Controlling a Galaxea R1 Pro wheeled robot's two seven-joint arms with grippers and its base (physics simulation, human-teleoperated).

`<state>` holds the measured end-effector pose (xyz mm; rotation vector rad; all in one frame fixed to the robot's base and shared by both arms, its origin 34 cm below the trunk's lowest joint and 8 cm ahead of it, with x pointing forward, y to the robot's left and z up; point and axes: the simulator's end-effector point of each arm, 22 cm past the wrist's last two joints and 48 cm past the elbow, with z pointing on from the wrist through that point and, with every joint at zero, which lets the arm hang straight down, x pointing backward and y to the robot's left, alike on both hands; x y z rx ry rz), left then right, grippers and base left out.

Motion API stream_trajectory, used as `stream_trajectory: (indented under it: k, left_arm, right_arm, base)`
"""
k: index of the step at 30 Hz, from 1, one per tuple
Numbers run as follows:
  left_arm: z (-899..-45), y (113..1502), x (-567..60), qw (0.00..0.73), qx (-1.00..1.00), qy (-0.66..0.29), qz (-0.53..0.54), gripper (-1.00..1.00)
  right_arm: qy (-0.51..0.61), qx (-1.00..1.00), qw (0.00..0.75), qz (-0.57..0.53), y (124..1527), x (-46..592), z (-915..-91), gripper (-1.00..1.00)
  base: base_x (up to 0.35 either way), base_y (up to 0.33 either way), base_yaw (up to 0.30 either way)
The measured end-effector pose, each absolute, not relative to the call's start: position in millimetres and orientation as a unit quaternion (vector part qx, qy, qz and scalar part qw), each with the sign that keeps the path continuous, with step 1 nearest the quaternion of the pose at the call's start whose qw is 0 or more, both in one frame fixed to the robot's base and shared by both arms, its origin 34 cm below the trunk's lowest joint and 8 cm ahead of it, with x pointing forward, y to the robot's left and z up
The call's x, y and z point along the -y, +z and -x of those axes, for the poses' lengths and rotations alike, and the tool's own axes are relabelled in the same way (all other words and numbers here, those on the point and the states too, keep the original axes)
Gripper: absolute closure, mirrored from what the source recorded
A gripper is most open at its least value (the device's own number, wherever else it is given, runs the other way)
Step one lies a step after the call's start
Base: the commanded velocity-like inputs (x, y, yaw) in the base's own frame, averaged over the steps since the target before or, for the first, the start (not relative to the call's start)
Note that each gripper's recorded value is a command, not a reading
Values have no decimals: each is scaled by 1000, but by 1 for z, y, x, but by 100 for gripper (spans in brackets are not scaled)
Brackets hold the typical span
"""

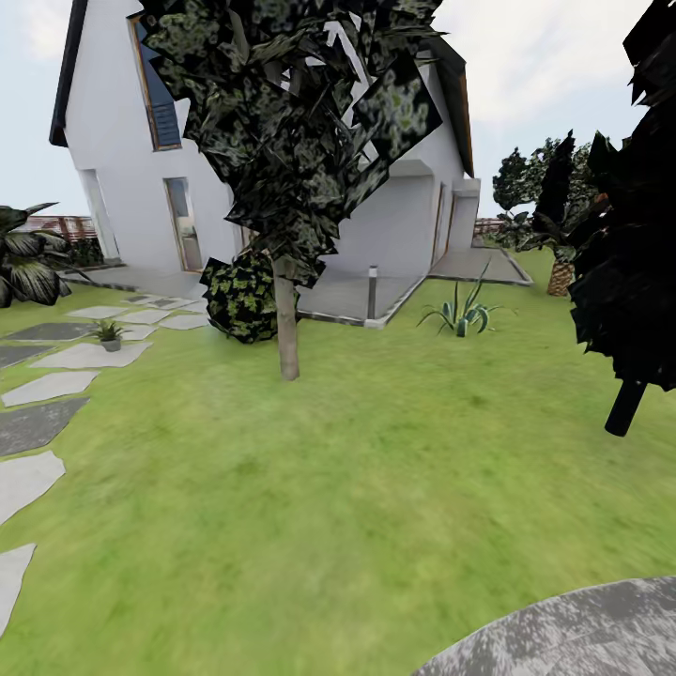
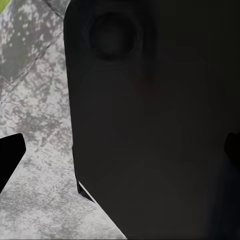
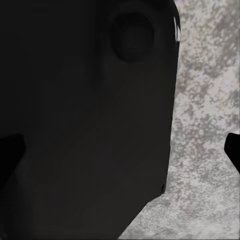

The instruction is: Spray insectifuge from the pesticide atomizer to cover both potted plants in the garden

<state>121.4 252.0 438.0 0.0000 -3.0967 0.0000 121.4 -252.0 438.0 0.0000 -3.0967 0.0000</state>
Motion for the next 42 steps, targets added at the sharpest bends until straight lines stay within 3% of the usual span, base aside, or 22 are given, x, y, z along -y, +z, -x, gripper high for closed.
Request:
stream_trajectory:
  k: [6, 24, 42]
  left_arm:
    - [-110, 439, -265, 26, 1000, -6, 0, -100]
    - [-109, 439, -268, 28, 1000, -8, 1, -100]
    - [-109, 439, -283, 30, 999, -18, 1, -100]
  right_arm:
    - [1, 1000, -5, 3, 437, 254, -158, -100]
    - [1, 1000, -6, 1, 437, 253, -161, -100]
    - [2, 1000, -18, -5, 438, 254, -178, -100]
  base:
    - [0, 0, 0]
    - [0, 0, -8]
    - [0, 0, -251]
